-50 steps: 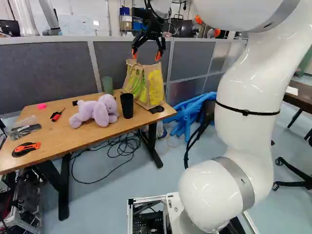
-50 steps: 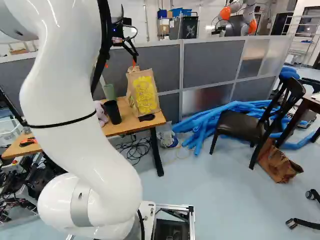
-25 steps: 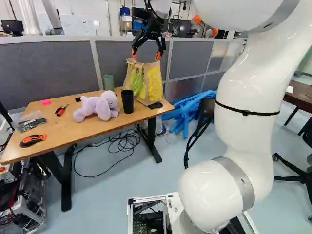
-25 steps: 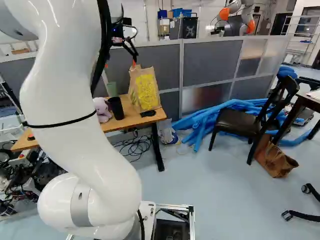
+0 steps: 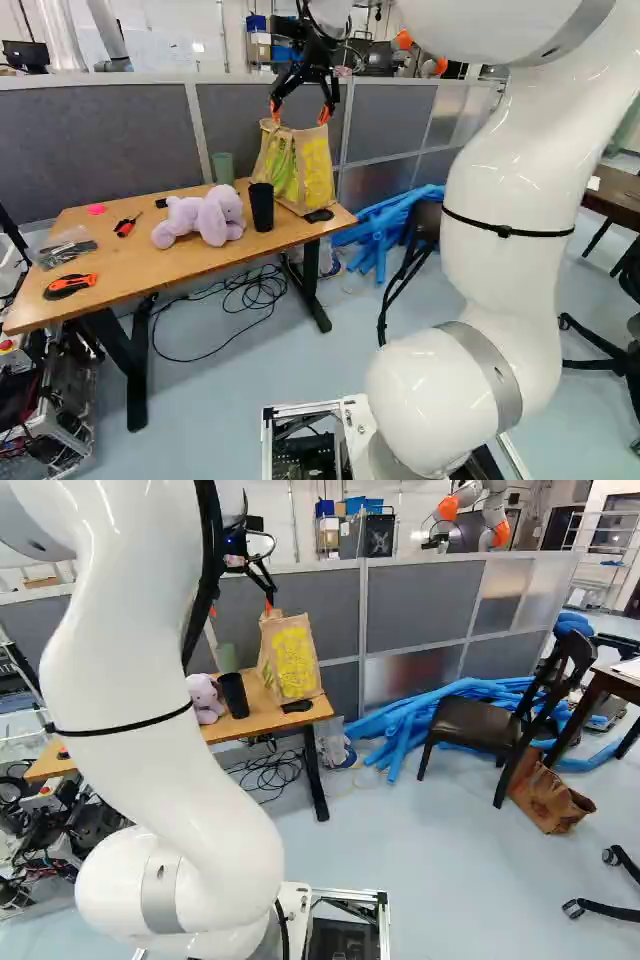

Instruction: Pick up the bag on the ground and place it on the table

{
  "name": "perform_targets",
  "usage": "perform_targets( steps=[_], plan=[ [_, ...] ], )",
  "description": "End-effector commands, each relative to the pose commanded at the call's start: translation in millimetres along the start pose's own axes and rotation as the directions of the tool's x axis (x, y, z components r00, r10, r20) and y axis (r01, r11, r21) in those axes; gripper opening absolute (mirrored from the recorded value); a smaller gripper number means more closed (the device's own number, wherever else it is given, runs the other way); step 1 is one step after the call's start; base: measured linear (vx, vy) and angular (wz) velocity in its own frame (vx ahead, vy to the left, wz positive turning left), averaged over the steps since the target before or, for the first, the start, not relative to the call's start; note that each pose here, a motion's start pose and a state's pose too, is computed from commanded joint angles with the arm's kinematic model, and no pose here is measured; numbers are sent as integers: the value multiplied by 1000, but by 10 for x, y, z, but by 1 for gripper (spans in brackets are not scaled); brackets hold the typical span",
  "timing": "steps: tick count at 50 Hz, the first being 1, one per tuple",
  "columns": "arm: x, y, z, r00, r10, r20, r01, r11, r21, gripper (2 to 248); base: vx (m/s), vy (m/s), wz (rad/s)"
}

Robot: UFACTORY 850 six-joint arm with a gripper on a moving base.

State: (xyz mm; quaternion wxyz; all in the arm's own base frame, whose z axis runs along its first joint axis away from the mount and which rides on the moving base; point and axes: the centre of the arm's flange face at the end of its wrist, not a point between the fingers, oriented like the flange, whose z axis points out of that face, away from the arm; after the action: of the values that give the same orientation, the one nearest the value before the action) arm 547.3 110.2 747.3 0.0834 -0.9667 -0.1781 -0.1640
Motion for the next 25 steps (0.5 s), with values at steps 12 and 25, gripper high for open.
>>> perform_targets(
  steps=[12,25],
  plan=[
    [-26,23,49,1000,7,-12,-7,1000,-8,247,0,0,0],
    [-73,61,135,999,19,-33,-19,1000,-21,247,0,0,0]
  ],
)
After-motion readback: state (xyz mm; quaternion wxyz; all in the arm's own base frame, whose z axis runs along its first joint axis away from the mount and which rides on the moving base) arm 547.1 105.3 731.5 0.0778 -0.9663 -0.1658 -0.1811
